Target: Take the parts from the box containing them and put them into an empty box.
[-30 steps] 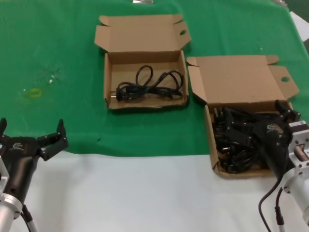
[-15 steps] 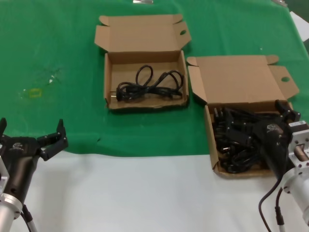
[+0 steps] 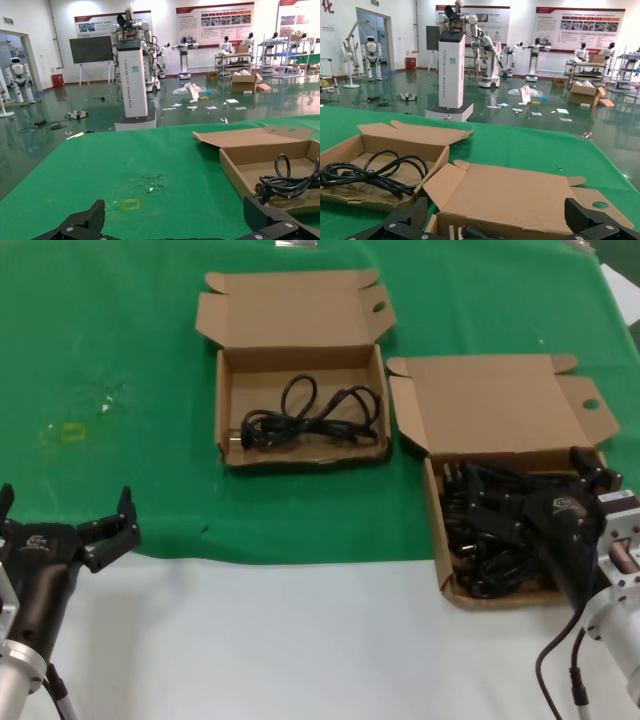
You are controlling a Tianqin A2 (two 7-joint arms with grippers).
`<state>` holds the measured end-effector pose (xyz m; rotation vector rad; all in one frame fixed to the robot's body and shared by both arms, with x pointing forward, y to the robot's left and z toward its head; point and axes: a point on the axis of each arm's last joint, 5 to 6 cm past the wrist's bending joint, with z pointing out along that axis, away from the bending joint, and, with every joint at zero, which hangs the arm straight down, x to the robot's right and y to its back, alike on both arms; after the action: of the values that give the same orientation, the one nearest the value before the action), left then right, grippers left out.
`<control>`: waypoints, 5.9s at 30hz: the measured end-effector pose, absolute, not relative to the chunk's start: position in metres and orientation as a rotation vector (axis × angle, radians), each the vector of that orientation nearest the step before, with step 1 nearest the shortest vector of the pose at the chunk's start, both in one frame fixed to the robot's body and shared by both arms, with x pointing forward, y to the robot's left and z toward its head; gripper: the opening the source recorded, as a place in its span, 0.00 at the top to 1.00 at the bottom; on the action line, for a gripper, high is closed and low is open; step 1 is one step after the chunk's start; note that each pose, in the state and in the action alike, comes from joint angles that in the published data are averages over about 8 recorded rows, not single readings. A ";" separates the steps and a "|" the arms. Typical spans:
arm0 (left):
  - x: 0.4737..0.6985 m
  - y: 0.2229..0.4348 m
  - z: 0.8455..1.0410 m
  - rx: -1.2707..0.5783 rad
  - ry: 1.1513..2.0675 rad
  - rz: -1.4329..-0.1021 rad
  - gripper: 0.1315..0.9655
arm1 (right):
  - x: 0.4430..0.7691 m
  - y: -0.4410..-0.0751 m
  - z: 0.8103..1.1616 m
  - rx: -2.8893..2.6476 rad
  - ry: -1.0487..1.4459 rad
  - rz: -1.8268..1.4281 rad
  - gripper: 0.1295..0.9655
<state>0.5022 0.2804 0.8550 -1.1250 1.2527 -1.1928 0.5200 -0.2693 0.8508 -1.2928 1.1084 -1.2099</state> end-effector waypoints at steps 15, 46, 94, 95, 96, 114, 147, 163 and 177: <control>0.502 0.280 0.855 -1.125 1.253 -1.193 0.00 | 0.520 -0.269 0.851 -1.293 1.108 -1.210 0.00; 0.502 0.280 0.855 -1.125 1.253 -1.193 0.00 | 0.520 -0.269 0.851 -1.293 1.108 -1.210 0.00; 0.502 0.280 0.855 -1.125 1.253 -1.193 0.00 | 0.520 -0.269 0.851 -1.293 1.108 -1.210 0.00; 0.502 0.280 0.855 -1.125 1.253 -1.193 0.00 | 0.520 -0.269 0.851 -1.293 1.108 -1.210 0.00; 0.502 0.280 0.855 -1.125 1.253 -1.193 0.00 | 0.520 -0.269 0.851 -1.293 1.108 -1.210 0.00; 0.502 0.280 0.855 -1.125 1.253 -1.193 0.00 | 0.520 -0.269 0.851 -1.293 1.108 -1.210 0.00; 0.502 0.280 0.855 -1.125 1.253 -1.193 0.00 | 0.520 -0.269 0.851 -1.293 1.108 -1.210 0.00; 0.502 0.280 0.855 -1.125 1.253 -1.193 0.00 | 0.520 -0.269 0.851 -1.293 1.108 -1.210 0.00; 0.502 0.280 0.855 -1.125 1.253 -1.193 0.00 | 0.520 -0.269 0.851 -1.293 1.108 -1.210 0.00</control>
<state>0.5022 0.2804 0.8550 -1.1251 1.2527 -1.1928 0.5200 -0.2693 0.8508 -1.2929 1.1084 -1.2100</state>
